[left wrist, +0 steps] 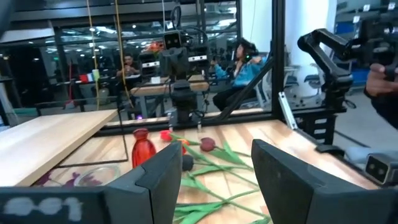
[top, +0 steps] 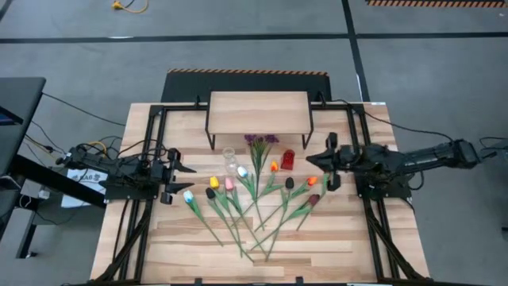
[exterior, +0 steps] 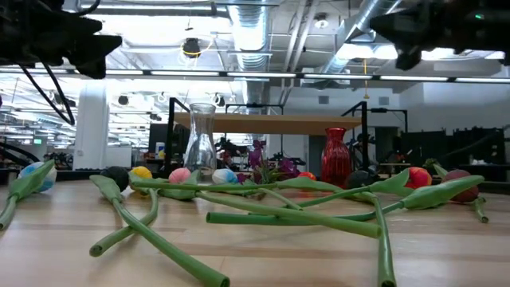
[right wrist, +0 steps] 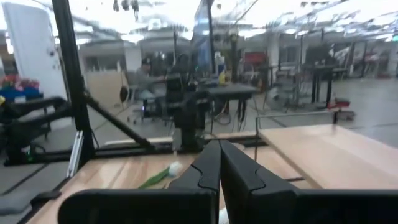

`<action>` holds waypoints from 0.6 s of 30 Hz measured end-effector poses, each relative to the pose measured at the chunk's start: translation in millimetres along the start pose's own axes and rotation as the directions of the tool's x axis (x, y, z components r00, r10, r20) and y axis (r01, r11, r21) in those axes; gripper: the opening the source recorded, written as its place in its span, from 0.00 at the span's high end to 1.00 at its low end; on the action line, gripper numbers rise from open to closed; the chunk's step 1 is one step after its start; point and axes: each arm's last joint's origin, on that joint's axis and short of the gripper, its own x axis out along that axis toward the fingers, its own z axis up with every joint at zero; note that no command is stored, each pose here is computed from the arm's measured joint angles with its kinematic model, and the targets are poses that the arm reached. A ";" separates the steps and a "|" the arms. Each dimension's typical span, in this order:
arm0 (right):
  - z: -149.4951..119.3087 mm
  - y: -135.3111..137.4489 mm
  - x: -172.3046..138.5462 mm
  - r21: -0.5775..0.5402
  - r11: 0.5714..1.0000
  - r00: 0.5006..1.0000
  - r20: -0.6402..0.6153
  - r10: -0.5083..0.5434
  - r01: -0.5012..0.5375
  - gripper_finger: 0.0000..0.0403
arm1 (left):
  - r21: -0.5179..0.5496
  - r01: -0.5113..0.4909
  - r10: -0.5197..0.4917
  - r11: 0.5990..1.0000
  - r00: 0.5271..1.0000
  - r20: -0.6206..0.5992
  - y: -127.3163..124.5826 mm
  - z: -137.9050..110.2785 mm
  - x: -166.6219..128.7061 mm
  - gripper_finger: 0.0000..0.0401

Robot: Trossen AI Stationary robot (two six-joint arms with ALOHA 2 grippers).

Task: Pick and place flowers into a vace then onto a shelf
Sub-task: Put the left white blue flower into the red flower vase

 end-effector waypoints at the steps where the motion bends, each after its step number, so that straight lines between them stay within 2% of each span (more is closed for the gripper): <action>1: 0.2 1.5 7.6 -0.004 1.000 1.000 -0.021 0.005 -0.005 1.00 | -0.002 0.004 -0.004 1.000 1.000 0.005 0.0 0.6 0.0 0.54; 9: 4.8 16.4 62.5 -0.028 0.998 0.990 -0.137 0.046 -0.050 1.00 | -0.019 0.005 -0.005 1.000 1.000 0.003 -0.1 0.9 -0.1 0.54; 18: -0.8 50.5 115.8 -0.028 0.989 0.967 -0.220 0.133 -0.142 1.00 | -0.047 0.005 -0.005 0.999 1.000 0.000 0.0 0.8 -0.1 0.54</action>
